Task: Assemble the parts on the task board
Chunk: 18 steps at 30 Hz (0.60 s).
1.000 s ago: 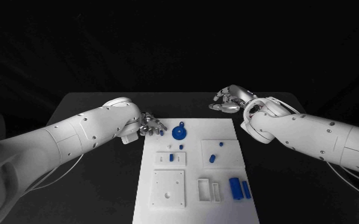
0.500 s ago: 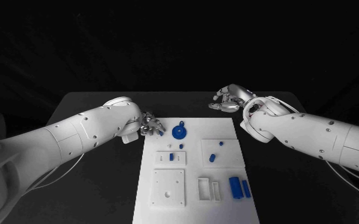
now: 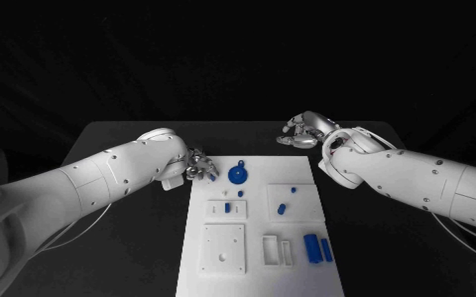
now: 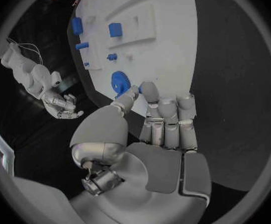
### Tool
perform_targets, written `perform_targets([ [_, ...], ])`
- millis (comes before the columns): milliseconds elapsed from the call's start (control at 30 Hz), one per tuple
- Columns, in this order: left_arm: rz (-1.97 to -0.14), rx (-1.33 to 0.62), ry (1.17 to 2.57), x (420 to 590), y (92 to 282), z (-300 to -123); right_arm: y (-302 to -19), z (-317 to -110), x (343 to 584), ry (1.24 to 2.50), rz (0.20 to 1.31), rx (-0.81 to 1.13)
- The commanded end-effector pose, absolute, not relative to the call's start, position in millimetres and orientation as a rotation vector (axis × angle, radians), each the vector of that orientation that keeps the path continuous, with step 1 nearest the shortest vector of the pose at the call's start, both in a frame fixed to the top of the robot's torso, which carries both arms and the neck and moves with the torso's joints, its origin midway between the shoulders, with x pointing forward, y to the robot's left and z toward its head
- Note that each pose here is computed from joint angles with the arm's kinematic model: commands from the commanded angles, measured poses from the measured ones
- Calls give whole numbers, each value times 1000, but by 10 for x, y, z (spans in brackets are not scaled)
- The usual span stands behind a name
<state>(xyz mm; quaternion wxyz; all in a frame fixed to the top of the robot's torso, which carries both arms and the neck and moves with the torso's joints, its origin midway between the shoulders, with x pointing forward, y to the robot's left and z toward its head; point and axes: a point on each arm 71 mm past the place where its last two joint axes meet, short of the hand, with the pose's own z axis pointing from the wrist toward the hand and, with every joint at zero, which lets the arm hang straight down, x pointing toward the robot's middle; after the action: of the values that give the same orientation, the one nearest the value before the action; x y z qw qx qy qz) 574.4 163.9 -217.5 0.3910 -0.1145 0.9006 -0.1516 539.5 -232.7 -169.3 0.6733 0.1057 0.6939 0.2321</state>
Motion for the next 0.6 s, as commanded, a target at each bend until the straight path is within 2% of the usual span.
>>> perform_targets([
  [33, -390, -285, 2291, 5724, 1629, -2209, -2312, -1694, 5394, 1565, 530, 227],
  [600, -419, -325, 2221, 5694, 1661, -2172, -2307, -1694, 5395, 1565, 533, 226],
])
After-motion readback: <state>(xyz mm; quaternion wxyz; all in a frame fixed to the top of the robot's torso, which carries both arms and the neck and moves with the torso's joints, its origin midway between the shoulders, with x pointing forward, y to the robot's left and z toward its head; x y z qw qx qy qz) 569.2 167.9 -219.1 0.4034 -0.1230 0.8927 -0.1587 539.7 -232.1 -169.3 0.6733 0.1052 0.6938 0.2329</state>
